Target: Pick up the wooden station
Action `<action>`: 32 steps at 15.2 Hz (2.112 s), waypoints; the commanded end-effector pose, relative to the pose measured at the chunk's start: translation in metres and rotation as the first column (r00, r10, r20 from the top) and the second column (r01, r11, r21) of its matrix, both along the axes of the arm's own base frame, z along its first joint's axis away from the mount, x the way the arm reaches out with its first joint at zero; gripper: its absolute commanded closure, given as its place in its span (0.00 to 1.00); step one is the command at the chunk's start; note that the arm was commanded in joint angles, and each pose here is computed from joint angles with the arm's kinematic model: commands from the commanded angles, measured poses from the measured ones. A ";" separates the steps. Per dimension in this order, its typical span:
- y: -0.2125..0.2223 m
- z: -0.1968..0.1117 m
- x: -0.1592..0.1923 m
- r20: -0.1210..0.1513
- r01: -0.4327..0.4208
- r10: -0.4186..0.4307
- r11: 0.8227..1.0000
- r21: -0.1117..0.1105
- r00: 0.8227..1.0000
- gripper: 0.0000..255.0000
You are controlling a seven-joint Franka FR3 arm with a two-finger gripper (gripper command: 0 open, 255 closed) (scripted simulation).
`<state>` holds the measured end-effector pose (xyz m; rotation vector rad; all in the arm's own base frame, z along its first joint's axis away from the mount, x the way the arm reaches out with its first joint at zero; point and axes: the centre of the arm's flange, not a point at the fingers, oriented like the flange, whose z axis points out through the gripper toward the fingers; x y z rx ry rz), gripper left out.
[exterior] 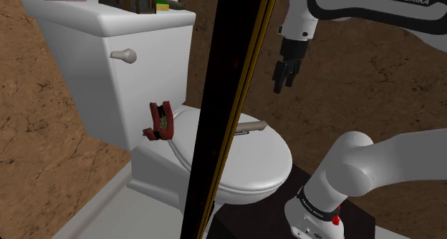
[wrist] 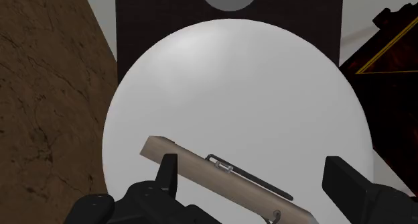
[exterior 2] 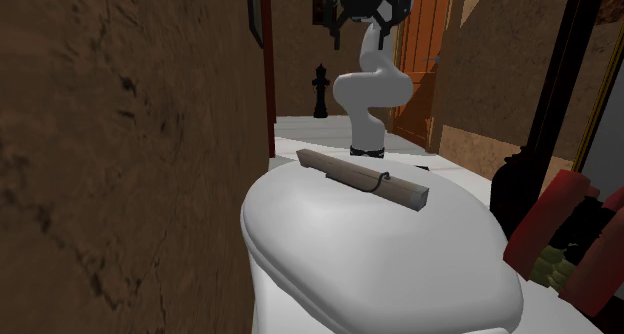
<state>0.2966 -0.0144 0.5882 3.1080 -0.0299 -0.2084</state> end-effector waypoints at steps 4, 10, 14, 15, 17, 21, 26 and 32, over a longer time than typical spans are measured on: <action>-0.004 -0.036 0.013 0.013 -0.152 0.152 0.988 0.001 0.988 0.00; -0.005 -0.106 0.041 0.039 -0.442 0.442 0.897 -0.003 0.896 0.00; -0.001 -0.153 0.060 0.055 -0.614 0.614 0.789 -0.010 0.788 0.00; 0.001 -0.164 0.065 0.059 -0.654 0.653 0.757 -0.013 0.755 0.00; 0.005 -0.187 0.075 0.066 -0.727 0.726 0.686 -0.018 0.684 0.00; 0.011 -0.219 0.085 0.074 -0.803 0.802 0.596 -0.024 0.593 0.00; 0.011 -0.246 0.085 0.074 -0.803 0.802 0.596 -0.024 0.593 0.00; 0.011 -0.254 0.085 0.074 -0.803 0.802 0.595 -0.024 0.593 1.00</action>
